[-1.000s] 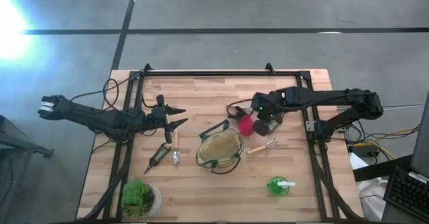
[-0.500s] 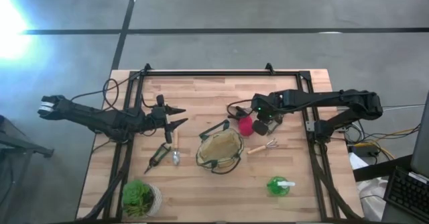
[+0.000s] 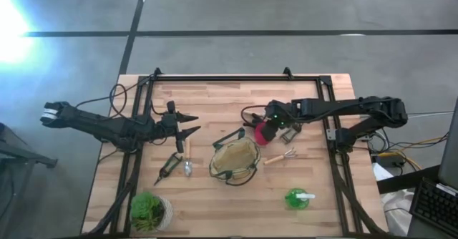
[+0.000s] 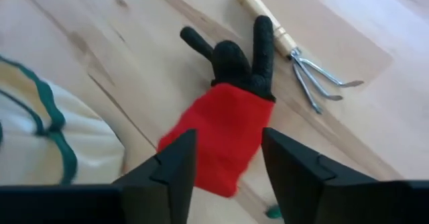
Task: Pick & Place Garden tools in Gardening bag
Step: Put the red gloves into the gardening bag
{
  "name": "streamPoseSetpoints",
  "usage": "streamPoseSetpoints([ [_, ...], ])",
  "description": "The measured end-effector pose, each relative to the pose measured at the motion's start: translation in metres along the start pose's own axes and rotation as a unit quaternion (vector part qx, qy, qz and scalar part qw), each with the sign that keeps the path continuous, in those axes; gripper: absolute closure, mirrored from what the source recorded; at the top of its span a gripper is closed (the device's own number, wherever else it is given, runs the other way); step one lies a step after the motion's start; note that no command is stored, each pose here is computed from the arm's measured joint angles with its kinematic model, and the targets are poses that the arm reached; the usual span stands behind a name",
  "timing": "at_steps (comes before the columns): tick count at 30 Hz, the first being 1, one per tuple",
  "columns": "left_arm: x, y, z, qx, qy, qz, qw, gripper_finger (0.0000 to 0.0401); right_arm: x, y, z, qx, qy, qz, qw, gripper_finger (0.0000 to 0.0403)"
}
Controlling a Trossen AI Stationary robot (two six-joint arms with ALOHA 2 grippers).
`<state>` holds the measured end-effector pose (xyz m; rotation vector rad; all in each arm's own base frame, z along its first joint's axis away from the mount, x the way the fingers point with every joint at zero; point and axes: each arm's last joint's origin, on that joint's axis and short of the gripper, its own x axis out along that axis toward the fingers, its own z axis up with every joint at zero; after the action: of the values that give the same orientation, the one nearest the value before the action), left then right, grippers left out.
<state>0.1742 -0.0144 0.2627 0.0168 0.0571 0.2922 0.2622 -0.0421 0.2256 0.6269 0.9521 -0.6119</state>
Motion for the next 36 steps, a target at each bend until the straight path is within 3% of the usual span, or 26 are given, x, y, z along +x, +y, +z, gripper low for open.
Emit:
streamPoseSetpoints([
  [11, 0.0, 0.0, 0.0, 0.001, 0.001, 0.0, 1.0, 0.0233, 0.036, 0.006, -0.001, -0.002, 0.055, -0.028, 0.998, 0.0181],
  [22, 0.0, 0.0, -0.001, 0.001, 0.003, 0.0, 1.0, 0.0233, 0.075, 0.003, 0.001, -0.01, 0.101, -0.065, 0.993, 0.018],
  [27, 0.0, 0.0, -0.001, 0.001, 0.003, 0.0, 1.0, 0.0233, 0.076, 0.004, 0.002, -0.026, 0.104, -0.063, 0.992, 0.0225],
  [34, 0.0, 0.0, -0.001, 0.002, 0.003, 0.0, 1.0, 0.0233, 0.064, 0.003, 0.005, -0.056, 0.091, -0.054, 0.993, 0.0369],
  [36, 0.0, 0.0, -0.001, 0.002, 0.003, 0.0, 1.0, 0.0233, 0.061, 0.003, 0.005, -0.062, 0.091, -0.054, 0.992, 0.0383],
])
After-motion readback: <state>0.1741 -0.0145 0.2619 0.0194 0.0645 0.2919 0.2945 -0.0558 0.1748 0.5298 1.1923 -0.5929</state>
